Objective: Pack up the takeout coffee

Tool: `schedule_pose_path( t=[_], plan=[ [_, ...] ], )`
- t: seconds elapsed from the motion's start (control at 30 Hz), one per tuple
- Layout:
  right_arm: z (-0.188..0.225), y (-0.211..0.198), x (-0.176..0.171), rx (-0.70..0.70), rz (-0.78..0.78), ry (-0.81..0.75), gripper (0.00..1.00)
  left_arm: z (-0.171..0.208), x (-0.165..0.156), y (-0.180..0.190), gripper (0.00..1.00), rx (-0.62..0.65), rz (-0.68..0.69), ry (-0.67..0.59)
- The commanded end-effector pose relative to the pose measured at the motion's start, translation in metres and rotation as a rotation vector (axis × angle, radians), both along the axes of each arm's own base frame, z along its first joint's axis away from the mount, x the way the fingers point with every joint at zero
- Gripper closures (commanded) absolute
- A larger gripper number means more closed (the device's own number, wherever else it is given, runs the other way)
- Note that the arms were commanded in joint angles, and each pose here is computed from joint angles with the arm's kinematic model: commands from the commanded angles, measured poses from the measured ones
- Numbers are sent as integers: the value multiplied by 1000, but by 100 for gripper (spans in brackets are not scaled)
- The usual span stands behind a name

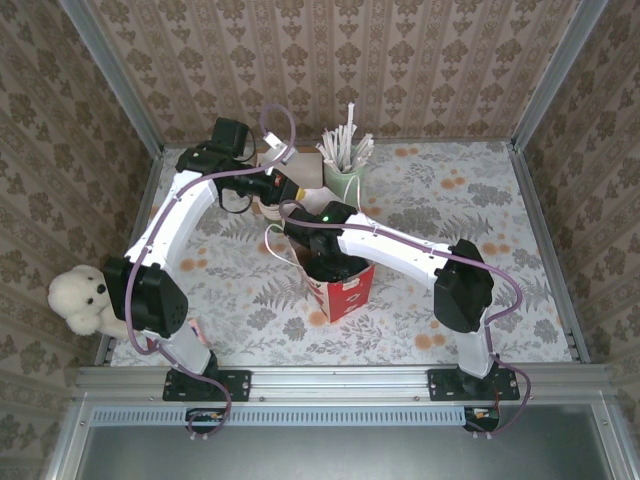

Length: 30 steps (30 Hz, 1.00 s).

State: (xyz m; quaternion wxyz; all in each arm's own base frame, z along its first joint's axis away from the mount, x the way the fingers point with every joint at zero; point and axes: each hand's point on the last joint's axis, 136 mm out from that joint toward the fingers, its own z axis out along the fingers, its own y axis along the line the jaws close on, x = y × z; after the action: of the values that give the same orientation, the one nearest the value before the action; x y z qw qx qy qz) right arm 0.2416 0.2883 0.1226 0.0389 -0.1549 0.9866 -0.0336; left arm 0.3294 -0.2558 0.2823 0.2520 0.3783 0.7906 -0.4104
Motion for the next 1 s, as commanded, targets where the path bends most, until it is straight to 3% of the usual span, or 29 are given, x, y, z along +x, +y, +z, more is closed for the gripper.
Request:
schedule_pose_path(
  t=[0.0, 0.97],
  plan=[
    [8, -1, 1, 15, -6, -32, 32, 12, -3, 0, 100, -12, 0, -50],
    [0, 1, -1, 25, -22, -13, 32, 14, -2, 3, 100, -7, 6, -64]
  ],
)
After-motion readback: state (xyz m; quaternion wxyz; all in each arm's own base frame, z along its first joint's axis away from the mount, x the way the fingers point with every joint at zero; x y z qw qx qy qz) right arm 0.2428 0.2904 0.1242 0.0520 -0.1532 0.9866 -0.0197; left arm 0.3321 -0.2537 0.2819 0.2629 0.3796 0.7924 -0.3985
